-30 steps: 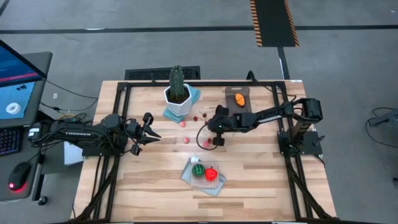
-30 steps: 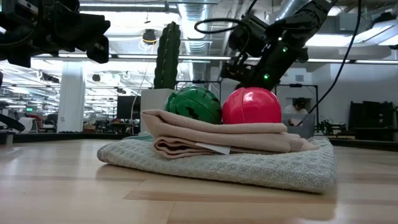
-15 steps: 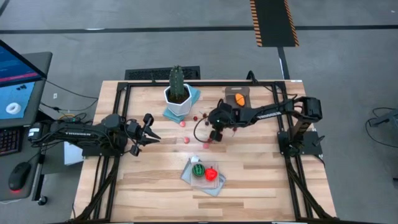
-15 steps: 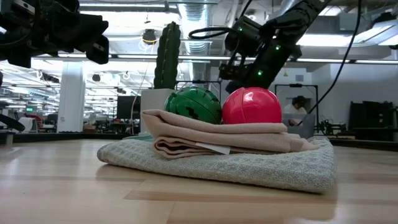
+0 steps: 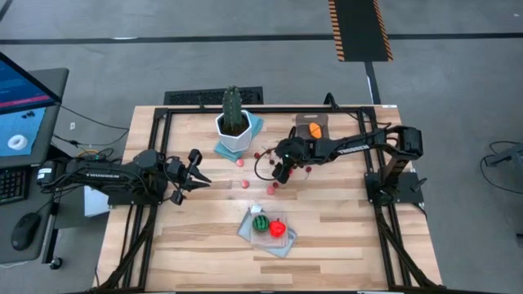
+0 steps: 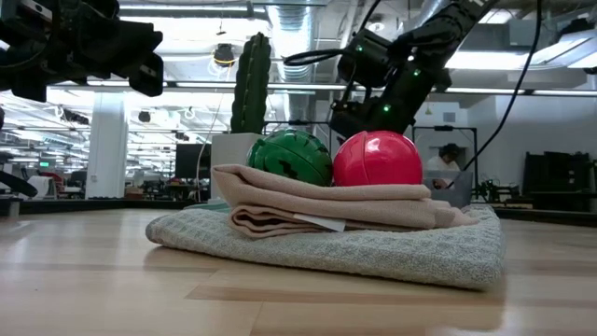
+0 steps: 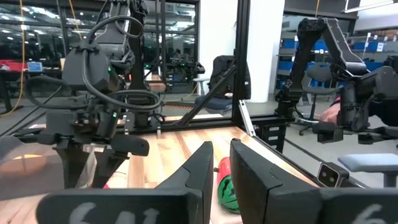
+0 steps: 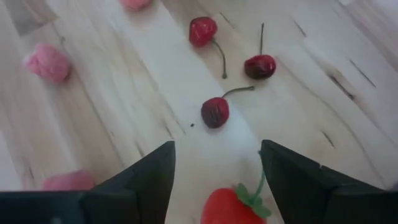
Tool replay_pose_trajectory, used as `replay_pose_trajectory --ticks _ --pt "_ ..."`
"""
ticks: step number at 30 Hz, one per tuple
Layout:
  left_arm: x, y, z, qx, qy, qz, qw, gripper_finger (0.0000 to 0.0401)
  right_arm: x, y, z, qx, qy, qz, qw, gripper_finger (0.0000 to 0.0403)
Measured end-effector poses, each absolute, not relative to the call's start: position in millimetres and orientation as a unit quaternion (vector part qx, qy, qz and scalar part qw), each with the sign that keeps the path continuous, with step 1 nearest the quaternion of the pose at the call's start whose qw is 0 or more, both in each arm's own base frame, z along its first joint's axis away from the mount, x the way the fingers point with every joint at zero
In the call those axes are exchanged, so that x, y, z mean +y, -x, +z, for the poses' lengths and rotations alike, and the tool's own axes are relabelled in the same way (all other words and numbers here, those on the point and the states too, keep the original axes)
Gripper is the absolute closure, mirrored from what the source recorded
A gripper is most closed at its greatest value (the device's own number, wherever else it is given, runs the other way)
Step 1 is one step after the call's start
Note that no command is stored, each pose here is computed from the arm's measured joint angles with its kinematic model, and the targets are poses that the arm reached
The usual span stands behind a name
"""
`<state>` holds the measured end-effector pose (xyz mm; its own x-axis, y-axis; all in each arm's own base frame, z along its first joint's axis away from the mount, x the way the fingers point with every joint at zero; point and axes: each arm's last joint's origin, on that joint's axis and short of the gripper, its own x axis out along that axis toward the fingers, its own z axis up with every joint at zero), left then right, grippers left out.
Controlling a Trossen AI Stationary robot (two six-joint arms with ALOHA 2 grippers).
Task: Pick and placing Produce into tupperware
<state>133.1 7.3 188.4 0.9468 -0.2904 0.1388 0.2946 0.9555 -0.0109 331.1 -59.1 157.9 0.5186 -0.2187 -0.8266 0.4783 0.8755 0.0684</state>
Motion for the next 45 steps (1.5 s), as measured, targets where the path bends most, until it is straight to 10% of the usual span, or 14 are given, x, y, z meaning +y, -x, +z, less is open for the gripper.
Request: replay_pose_trajectory --ticks 45 --pt "6.8 -132.9 188.3 -0.065 0.027 -0.159 0.985 0.0356 -27.0 -333.8 179.3 0.48 -0.239 -0.294 0.791 0.0143"
